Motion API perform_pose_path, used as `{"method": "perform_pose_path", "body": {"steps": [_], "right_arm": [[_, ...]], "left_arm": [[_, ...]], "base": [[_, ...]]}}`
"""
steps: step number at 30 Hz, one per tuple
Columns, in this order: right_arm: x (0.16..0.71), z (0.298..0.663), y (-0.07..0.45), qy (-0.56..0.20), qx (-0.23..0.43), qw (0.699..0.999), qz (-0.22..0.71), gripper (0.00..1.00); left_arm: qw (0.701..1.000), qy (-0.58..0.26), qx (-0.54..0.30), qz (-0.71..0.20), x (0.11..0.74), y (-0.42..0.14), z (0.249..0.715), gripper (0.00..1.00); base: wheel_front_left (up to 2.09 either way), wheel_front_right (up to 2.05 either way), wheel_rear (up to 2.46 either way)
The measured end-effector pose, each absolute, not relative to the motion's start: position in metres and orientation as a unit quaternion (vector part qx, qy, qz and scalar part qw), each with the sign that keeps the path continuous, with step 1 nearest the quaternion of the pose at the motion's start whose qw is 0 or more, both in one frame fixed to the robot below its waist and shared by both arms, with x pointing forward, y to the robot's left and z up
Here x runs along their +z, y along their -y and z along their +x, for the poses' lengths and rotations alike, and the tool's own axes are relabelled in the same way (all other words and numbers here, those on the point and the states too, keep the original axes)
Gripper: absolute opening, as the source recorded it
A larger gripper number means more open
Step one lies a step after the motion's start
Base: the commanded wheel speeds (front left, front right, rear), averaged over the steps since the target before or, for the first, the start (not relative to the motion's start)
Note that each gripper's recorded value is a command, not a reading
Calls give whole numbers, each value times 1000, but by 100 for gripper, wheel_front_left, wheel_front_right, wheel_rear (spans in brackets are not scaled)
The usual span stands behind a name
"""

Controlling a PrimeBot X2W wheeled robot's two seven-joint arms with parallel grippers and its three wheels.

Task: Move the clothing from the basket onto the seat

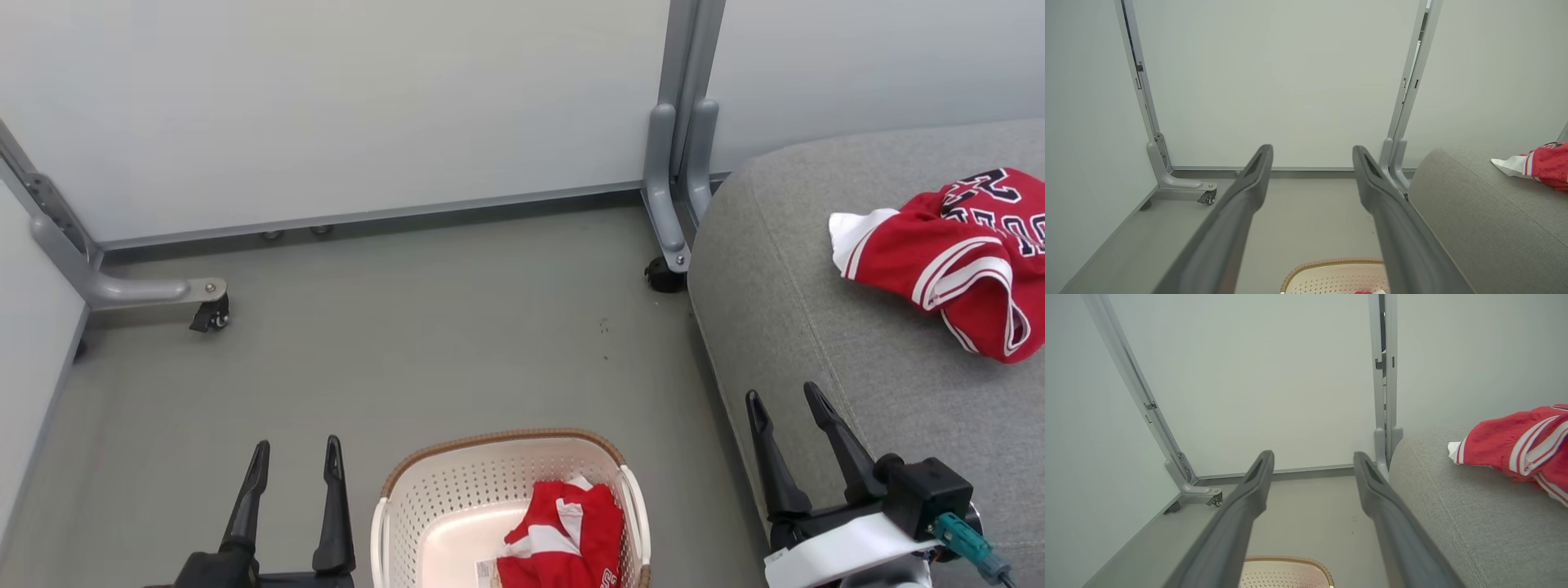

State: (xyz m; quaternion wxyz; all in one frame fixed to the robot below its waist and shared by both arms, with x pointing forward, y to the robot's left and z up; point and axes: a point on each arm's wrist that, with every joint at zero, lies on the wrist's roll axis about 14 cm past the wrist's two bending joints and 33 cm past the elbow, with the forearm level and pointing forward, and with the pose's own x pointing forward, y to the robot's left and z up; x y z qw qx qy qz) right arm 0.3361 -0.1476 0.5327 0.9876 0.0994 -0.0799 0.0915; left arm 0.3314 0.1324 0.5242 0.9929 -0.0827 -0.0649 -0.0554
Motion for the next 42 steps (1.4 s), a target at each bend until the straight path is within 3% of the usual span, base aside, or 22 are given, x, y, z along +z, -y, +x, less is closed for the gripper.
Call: {"method": "perform_pose_path", "body": {"steps": [42], "right_arm": [[529,322,140,75,103,987,95,100]], "left_arm": [[994,57,-52,-74,517,-135,315,100]], "base": [[0,0,0]]}}
